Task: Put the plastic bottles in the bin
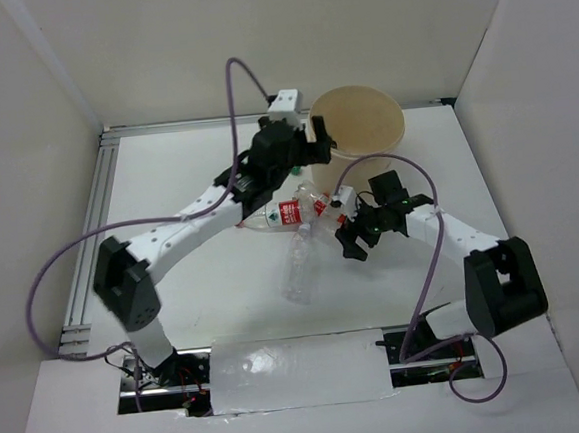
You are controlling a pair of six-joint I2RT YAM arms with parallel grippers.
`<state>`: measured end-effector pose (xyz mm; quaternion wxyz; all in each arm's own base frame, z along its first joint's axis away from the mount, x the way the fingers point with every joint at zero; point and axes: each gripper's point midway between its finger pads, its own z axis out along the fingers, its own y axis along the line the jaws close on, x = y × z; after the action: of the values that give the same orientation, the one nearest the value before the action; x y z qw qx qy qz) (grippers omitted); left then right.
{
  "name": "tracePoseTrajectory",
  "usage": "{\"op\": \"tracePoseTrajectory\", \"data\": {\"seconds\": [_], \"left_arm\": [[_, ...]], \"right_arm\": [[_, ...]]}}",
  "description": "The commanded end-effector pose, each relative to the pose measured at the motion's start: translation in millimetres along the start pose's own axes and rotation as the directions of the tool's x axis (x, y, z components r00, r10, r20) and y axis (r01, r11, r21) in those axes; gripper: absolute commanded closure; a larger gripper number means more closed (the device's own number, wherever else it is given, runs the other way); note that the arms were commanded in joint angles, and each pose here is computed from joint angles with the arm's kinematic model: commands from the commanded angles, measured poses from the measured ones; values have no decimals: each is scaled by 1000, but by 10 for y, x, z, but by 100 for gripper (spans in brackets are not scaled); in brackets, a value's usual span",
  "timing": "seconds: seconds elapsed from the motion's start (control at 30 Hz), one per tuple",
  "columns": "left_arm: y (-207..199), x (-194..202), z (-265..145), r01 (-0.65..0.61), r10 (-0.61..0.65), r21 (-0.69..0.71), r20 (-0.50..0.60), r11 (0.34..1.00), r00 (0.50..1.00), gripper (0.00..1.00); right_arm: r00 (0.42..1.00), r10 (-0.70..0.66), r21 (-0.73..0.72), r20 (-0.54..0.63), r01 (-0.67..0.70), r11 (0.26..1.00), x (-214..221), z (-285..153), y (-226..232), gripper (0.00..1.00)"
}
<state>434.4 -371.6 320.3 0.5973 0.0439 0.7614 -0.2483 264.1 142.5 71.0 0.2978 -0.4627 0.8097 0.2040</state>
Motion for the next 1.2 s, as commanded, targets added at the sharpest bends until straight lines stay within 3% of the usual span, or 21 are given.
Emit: {"op": "tracePoseTrajectory", "data": {"seconds": [0.0,0.1,0.13,0.23,0.3,0.4,0.47,0.6,0.7,0.83,0.93,1.1,1.13,1.17], "left_arm": [[350,63,-632,-28,28,-59,0,998,1000,0],[738,559,-966,57,-76,-152,-122,987,990,0],[873,771,-1153,76,-105,-179,-159,981,982,0],[1116,1209,-1443,174,-240,-275,-229,946,943,0],[1166,1259,-1610,238,-311,-303,-220,923,925,0],[1295,1377,-1745,361,-451,-377,-184,853,873,0],[1424,1515,-1801,426,-545,-460,-160,779,823,0],[1490,1571,-1791,520,-653,-489,-144,700,744,0],[1613,1617,-1690,577,-731,-528,-132,623,670,0],[1626,1635,-1525,643,-808,-532,-146,550,571,0],[1588,1694,-1411,679,-851,-535,-167,503,498,0],[1562,1624,-1112,685,-857,-533,-175,497,485,0],[1560,1618,-1057,688,-857,-528,-174,498,486,0],[1622,1661,-988,685,-860,-540,-166,489,483,0]], "right_arm": [[1000,13,93,-24,-11,996,-31,187,-200,7],[995,38,102,-87,-29,994,89,332,-217,18],[994,44,96,-98,-34,995,116,328,-197,33],[996,9,98,-93,0,995,73,214,-165,67],[997,-29,86,-67,35,996,-31,27,-71,72],[993,-116,77,-29,118,990,-259,-251,7,72],[979,-191,133,64,182,974,-612,-562,-5,74],[929,-294,237,225,240,941,-1219,-1077,17,74],[849,-349,396,396,185,900,-1885,-1502,-151,74],[764,-366,572,532,-6,820,-2434,-2003,-528,71],[757,-357,615,547,-74,785,-2581,-2026,-863,67],[791,-318,630,523,-108,769,-2618,-1848,-1444,62],[792,-305,622,528,-116,775,-2629,-1819,-1515,58],[800,-291,602,524,-106,792,-2617,-1751,-1558,42]]}}
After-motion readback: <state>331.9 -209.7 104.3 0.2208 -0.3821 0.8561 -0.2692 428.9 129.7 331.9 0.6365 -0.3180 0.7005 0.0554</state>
